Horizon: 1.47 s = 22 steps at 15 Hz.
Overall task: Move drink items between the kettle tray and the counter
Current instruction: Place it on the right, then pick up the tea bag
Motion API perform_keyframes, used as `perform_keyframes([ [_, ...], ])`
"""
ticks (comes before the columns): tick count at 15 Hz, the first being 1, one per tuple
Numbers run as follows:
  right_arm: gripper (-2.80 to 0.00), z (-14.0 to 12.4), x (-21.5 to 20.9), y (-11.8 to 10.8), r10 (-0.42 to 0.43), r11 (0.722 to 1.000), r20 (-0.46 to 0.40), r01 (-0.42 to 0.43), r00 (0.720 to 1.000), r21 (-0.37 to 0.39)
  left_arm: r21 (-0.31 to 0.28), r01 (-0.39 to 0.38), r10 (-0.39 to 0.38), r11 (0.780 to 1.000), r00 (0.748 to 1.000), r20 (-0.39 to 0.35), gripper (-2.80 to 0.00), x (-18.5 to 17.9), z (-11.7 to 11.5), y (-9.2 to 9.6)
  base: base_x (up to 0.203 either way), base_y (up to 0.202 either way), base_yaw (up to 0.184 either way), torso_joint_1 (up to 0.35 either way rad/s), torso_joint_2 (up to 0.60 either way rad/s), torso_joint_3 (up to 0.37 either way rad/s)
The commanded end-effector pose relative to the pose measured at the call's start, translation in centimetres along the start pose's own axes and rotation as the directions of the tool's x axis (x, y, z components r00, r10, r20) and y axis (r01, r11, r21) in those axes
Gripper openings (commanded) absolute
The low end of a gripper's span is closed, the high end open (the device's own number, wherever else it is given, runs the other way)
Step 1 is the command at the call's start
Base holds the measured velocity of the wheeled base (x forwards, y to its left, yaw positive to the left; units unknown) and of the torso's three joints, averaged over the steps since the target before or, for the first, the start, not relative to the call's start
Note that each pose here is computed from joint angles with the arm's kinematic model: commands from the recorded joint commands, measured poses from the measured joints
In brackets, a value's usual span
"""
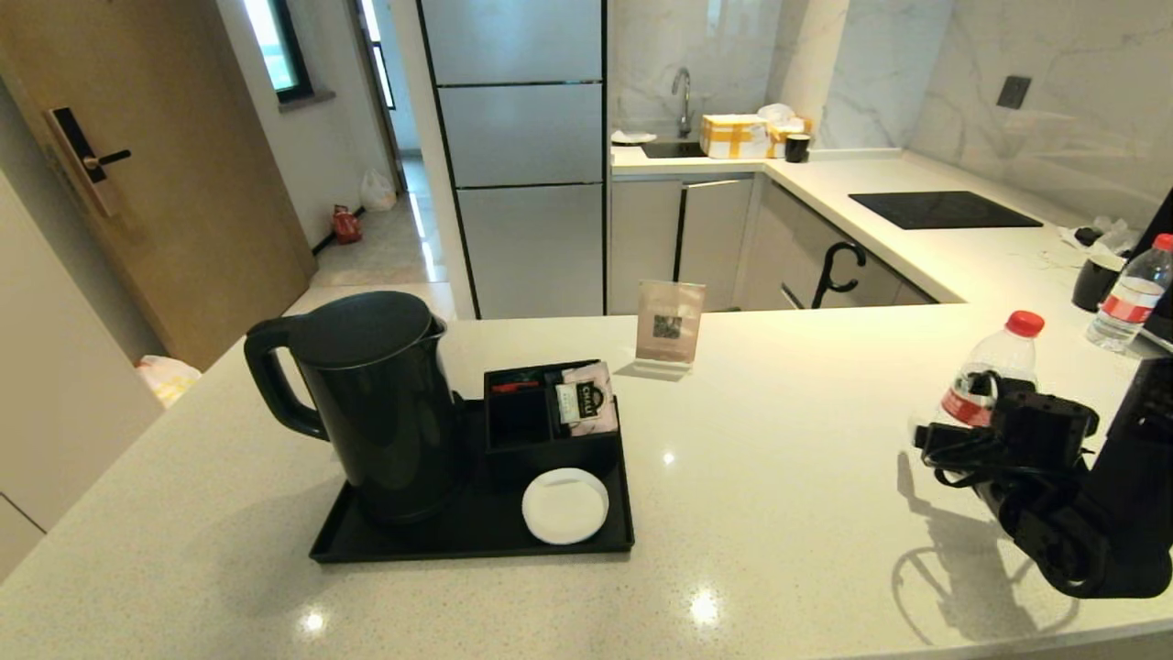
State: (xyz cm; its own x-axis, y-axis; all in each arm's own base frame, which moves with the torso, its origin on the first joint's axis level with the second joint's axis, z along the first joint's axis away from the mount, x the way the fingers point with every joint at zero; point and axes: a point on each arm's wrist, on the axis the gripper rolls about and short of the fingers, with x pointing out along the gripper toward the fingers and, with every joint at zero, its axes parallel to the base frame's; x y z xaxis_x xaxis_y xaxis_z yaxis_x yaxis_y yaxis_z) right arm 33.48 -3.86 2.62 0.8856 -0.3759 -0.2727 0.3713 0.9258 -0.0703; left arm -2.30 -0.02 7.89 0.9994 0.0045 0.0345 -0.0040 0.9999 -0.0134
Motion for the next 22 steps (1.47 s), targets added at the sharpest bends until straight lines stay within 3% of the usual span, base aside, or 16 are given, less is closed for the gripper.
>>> perform_keyframes([
  [1,0.00,4.3,-3.7,-1.0,0.040,0.999,0.098,-0.043,0.994,0.028,0.000,0.001,-0.001,1.000,1.000,-0.001,-2.80,0.0,0.0,0.0,0.000,0.000,0.000,0.000,0.00,0.000],
  [5,0.00,9.6,-11.7,-2.8,0.222,0.974,0.097,-0.226,0.970,0.031,0.001,0.000,0.000,1.000,1.000,-0.001,-2.80,0.0,0.0,0.0,0.000,0.000,0.000,0.000,0.00,0.000],
  [6,-0.26,10.5,-14.0,-3.2,0.274,0.960,0.071,-0.277,0.959,0.031,0.000,0.001,-0.001,1.000,1.000,-0.001,-2.80,0.0,0.0,0.0,0.000,0.000,0.000,0.000,0.00,0.000],
  [7,-2.80,11.0,-15.9,-3.5,0.321,0.946,0.024,-0.322,0.947,0.034,0.001,0.000,0.000,1.000,1.000,-0.001,-2.80,0.0,0.0,0.0,0.000,0.000,0.000,0.000,0.00,0.000],
  [8,-2.80,11.3,-18.0,-3.7,0.385,0.923,-0.049,-0.383,0.922,0.047,0.000,0.000,0.000,1.000,1.000,-0.001,-2.80,0.0,0.0,0.0,0.000,0.000,0.000,0.000,0.00,0.000],
  [10,-2.80,12.5,-21.2,-3.5,0.525,0.851,-0.155,-0.518,0.837,0.088,0.000,0.000,0.000,1.000,1.000,-0.001,-2.80,0.0,0.0,0.0,0.000,0.000,0.000,0.000,0.00,0.000],
  [12,-2.80,14.8,-22.9,-2.1,0.643,0.765,-0.183,-0.638,0.744,0.090,0.000,0.000,0.000,1.000,1.000,-0.001,-2.80,0.0,0.0,0.0,0.000,0.000,0.000,0.000,0.00,0.000],
  [13,-2.80,15.6,-22.7,-0.9,0.679,0.729,-0.221,-0.679,0.700,0.091,0.001,0.001,-0.001,1.000,1.000,-0.001,-2.80,0.0,0.0,0.0,0.000,0.000,0.000,0.000,0.00,0.000],
  [15,-2.80,15.9,-22.4,0.6,0.709,0.689,-0.295,-0.718,0.641,0.097,0.000,0.000,0.000,1.000,1.000,-0.001,-2.80,0.0,0.0,0.0,0.000,0.000,0.000,0.000,0.00,0.000],
  [17,-2.80,18.1,-21.3,3.9,0.742,0.633,-0.343,-0.771,0.575,0.077,0.000,0.000,0.000,1.000,1.000,-0.001,-2.80,0.0,0.0,0.0,0.000,0.000,0.000,0.000,0.00,0.000],
  [19,-2.80,18.7,-19.8,9.2,0.756,0.568,-0.430,-0.821,0.494,0.055,0.000,0.000,0.000,1.000,1.000,-0.001,-2.80,0.0,0.0,0.0,0.000,0.000,0.000,0.000,0.00,0.000],
  [20,-2.80,18.2,-19.4,11.7,0.745,0.551,-0.472,-0.833,0.471,0.039,0.000,0.000,0.000,1.000,1.000,-0.001,-2.80,0.0,0.0,0.0,0.000,0.000,0.000,0.000,0.00,0.000],
  [22,-2.80,16.5,-19.2,17.0,0.728,0.523,-0.517,-0.852,0.451,-0.006,0.000,0.000,0.000,1.000,1.000,-0.001,-2.80,0.0,0.0,0.0,0.000,0.000,0.000,0.000,0.00,0.000],
])
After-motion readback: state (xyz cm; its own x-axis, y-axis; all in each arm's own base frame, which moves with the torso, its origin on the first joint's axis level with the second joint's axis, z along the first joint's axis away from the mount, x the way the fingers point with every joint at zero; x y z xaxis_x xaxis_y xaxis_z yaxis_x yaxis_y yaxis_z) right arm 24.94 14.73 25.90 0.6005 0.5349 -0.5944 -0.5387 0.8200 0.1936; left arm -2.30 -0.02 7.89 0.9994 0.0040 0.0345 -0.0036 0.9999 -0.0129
